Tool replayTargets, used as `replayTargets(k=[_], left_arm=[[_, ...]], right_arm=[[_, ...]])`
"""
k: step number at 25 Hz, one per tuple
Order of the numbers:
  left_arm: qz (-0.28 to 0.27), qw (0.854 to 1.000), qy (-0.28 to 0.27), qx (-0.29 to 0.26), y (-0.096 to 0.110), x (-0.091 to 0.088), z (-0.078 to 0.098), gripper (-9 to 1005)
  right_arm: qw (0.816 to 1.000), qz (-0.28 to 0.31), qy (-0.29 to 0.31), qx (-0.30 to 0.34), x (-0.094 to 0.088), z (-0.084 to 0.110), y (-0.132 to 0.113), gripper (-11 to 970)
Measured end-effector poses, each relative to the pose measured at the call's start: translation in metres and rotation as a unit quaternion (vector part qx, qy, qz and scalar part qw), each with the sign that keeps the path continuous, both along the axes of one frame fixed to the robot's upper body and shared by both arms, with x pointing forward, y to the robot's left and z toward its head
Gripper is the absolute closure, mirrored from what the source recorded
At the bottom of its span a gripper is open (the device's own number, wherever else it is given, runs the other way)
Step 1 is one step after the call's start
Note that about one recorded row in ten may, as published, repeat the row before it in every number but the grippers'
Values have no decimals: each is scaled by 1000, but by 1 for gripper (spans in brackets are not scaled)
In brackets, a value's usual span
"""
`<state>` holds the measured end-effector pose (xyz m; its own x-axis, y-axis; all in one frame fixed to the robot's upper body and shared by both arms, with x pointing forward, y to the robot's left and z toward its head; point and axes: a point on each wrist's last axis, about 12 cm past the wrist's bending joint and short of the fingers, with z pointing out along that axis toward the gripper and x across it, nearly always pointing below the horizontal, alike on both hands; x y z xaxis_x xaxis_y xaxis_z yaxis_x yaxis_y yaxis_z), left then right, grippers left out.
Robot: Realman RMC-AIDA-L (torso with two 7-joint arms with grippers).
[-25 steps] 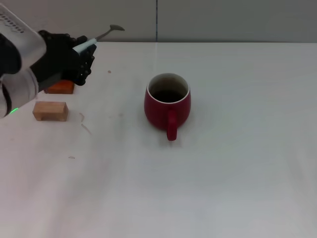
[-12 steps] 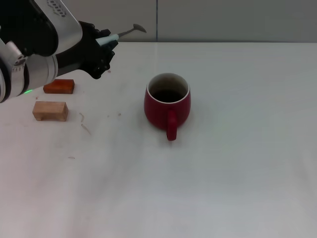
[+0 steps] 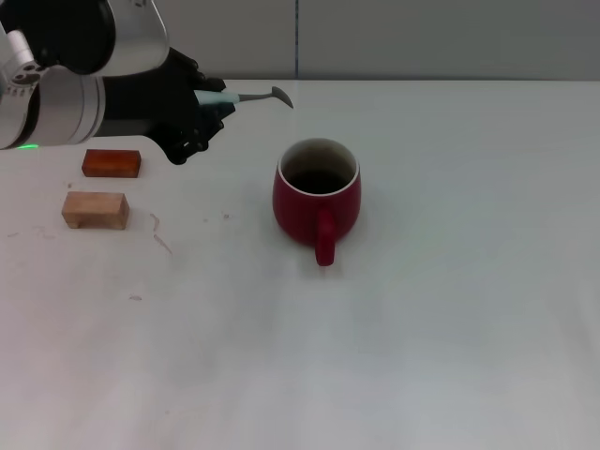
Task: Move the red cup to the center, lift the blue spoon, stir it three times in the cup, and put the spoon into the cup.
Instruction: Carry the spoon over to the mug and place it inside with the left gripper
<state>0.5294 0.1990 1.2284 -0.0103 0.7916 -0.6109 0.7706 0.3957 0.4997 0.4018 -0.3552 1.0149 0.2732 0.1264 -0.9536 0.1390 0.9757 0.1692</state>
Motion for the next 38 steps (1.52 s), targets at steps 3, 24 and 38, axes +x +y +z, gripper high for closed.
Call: replayTargets(k=[3, 24, 38], left_arm=[[-26, 999, 7, 22, -6, -3, 7, 827], [-66, 992, 74, 76, -27, 18, -20, 828], [-80, 990, 84, 83, -46, 40, -37, 828]], right_arm=[[1000, 0, 0, 0, 0, 0, 0, 116], [1000, 0, -5, 0, -1, 1, 1, 116], [1000, 0, -3, -2, -3, 0, 0, 116]])
